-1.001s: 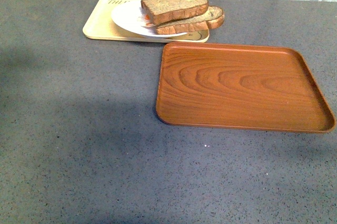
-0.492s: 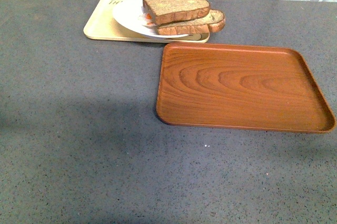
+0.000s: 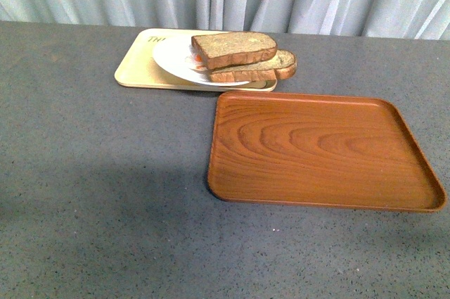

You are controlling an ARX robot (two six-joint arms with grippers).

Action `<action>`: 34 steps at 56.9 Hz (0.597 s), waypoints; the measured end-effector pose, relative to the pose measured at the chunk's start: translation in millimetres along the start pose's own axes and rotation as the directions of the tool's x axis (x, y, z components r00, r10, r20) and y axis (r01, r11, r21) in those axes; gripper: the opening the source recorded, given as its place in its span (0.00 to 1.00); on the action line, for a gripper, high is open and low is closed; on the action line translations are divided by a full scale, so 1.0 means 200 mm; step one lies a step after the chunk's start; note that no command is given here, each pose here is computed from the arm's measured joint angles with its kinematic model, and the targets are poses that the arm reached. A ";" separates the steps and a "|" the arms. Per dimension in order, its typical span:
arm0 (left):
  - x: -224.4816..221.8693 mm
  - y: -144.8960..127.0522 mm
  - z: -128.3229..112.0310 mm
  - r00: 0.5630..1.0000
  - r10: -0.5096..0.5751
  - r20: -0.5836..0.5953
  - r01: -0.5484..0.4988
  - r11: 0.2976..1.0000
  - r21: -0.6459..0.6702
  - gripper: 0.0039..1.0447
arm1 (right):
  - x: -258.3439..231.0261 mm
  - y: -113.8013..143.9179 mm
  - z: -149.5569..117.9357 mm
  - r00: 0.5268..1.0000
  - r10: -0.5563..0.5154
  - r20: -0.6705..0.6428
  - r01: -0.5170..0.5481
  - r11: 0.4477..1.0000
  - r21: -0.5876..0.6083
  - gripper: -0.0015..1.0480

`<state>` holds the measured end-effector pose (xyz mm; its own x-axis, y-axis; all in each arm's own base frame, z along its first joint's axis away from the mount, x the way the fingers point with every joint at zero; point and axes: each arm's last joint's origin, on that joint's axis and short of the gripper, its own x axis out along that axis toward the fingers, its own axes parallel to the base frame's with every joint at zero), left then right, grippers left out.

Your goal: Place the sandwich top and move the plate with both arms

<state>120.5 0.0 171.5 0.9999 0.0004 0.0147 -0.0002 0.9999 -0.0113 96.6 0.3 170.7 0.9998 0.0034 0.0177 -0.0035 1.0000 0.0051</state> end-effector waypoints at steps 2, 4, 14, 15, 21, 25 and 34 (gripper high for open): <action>-0.01 0.00 0.00 1.000 0.000 0.002 0.000 1.000 0.000 0.01 | 0.00 0.00 0.00 1.000 0.000 0.000 0.000 1.000 0.000 0.91; -0.01 0.00 0.00 1.000 0.000 0.002 0.000 1.000 0.000 0.01 | 0.00 0.00 0.00 1.000 0.000 0.000 0.000 1.000 0.000 0.91; -0.03 0.00 0.00 1.000 0.000 0.002 0.000 1.000 0.000 0.01 | 0.00 0.00 0.00 1.000 0.000 0.000 0.000 1.000 0.000 0.91; -0.03 0.00 0.00 1.000 0.000 0.002 0.000 1.000 0.000 0.01 | 0.00 0.00 0.00 1.000 0.000 0.000 0.000 1.000 0.000 0.91; -0.04 0.00 0.00 1.000 0.000 0.002 0.000 1.000 0.000 0.01 | 0.00 0.00 0.00 1.000 0.000 0.000 0.000 1.000 0.000 0.91; -0.05 0.00 0.00 1.000 0.000 0.002 0.000 1.000 0.000 0.01 | 0.00 0.00 0.00 1.000 0.000 0.000 0.000 1.000 0.000 0.91; -0.06 0.00 0.00 1.000 0.000 0.002 0.000 1.000 0.000 0.01 | 0.00 0.00 0.00 1.000 0.000 0.000 0.000 1.000 0.000 0.91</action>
<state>107.9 0.0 171.3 0.9999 0.0004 0.0170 -0.0002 0.9999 -0.0113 96.6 0.3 170.7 0.9998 0.0034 0.0177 -0.0035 1.0000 0.0051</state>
